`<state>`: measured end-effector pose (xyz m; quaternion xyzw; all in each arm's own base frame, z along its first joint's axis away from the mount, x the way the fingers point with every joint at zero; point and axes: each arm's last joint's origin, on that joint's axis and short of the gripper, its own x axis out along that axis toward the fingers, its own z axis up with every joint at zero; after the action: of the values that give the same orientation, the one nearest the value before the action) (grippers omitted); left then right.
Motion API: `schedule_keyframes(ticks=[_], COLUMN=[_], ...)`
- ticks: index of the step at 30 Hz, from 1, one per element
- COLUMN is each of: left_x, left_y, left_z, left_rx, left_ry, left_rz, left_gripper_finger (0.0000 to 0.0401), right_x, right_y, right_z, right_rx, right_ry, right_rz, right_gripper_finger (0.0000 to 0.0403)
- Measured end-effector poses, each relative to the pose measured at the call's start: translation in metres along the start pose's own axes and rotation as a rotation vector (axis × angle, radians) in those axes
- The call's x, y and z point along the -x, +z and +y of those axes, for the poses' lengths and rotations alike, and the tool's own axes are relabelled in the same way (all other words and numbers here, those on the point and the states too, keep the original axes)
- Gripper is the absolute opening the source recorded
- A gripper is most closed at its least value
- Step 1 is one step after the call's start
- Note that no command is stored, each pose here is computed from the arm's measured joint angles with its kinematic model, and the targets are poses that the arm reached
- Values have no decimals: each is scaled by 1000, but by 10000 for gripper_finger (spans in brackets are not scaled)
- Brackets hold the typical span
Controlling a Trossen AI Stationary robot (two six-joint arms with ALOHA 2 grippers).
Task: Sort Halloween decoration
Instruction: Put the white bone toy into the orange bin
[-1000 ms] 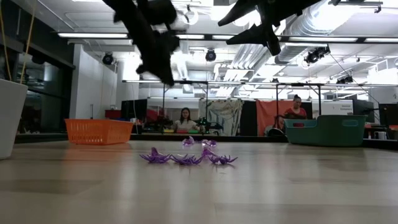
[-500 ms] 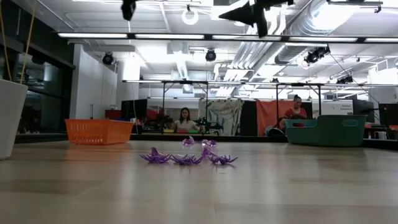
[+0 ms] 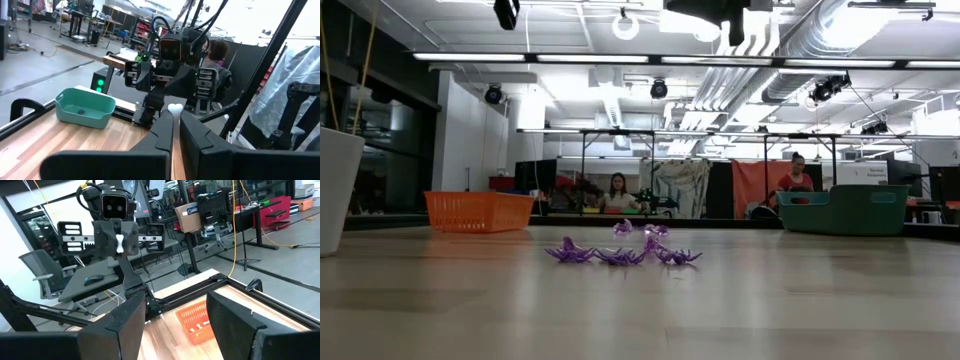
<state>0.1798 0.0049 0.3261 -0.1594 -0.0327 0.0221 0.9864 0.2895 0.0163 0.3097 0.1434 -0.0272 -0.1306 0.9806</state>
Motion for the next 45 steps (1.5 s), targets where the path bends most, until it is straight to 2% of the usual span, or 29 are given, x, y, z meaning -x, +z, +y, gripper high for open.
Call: schedule_keyframes(ticks=[7,10,13,20,25,27,33,40,45], left_x=[0,2,8,27,38,40,30,20,15], left_y=[0,-2,-6,-35,-51,-56,-71,-95,-110], left_z=[0,5,17,53,79,89,118,142,150], left_rx=[-27,-68,-80,-6,101,147,297,333,337], left_ry=[6,79,265,711,1010,1084,1085,1151,1132], left_rz=[-2,20,70,358,495,549,711,894,1006], left_gripper_finger=[3,3,3,3,3,3,3,7,14], right_x=[0,0,0,0,0,0,-1,-1,0], right_y=[0,0,0,-2,-3,-4,-3,-4,-10], right_z=[0,0,0,-1,-3,-4,-6,-6,-8], right_rx=[0,0,1,-4,-12,-12,-39,-83,-121], right_ry=[0,0,0,-11,-48,-53,-63,-70,-91], right_rz=[0,0,2,15,26,30,25,39,89], right_gripper_finger=[204,204,204,204,204,204,204,204,204])
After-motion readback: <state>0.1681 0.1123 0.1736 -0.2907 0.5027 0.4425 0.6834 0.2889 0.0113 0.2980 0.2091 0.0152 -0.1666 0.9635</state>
